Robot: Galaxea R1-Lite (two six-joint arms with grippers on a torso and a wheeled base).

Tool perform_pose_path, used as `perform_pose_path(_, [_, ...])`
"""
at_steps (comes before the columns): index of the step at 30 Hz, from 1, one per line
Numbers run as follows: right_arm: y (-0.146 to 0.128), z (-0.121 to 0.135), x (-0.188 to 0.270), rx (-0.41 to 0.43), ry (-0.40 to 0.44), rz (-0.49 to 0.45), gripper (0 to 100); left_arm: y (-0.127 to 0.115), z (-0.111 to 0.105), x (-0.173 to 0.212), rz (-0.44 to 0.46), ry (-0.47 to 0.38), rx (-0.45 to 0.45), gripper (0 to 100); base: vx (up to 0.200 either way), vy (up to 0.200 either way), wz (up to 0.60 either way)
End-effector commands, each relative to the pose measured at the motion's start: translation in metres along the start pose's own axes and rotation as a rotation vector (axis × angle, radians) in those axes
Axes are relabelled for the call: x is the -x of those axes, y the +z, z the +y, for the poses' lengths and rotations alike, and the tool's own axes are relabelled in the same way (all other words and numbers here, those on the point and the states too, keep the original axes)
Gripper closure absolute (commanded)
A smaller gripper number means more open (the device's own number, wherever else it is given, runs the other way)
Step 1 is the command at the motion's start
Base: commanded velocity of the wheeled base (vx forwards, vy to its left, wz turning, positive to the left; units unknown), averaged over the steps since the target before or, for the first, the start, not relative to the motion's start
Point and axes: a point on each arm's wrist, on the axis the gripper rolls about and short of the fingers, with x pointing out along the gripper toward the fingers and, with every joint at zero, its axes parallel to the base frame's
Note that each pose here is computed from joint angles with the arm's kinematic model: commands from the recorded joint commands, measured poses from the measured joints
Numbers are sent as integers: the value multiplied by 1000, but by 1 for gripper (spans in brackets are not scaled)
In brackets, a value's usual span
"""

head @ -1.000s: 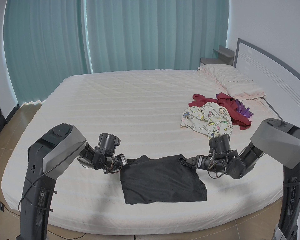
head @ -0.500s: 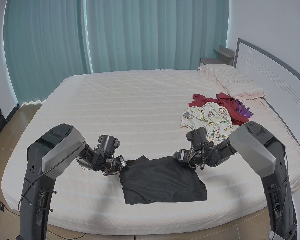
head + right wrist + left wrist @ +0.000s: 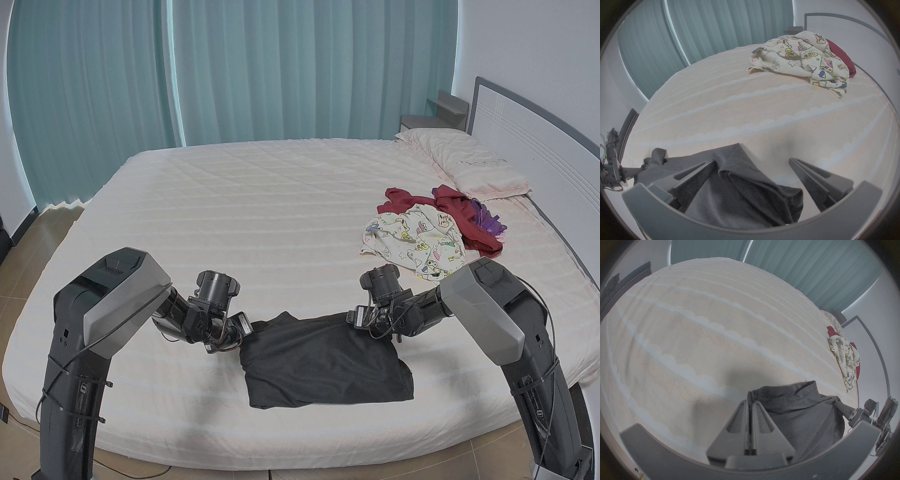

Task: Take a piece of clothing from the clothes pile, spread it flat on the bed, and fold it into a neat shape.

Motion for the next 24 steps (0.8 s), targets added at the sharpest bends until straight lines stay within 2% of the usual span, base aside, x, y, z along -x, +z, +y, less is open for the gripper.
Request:
perform_pose_path(1, [6, -7, -2, -24, -12, -14, 0, 1, -1, 2, -5, -3, -1, 100, 0, 0, 0])
perform_pose_path(8, [34, -21, 13, -137, -14, -68, 0, 2, 2, 1, -4, 1, 4, 100, 0, 0, 0])
perform_pose_path(15, [38, -33, 12, -173, -26, -67, 0, 2, 3, 0, -3, 3, 5, 100, 0, 0, 0])
perform_pose_path(19, [36, -30, 25, -159, 9, -76, 0, 2, 3, 0, -2, 3, 5, 100, 0, 0, 0])
perform_pose_path(24, [14, -19, 33, -83, 55, -43, 0, 2, 3, 0, -2, 3, 5, 100, 0, 0, 0])
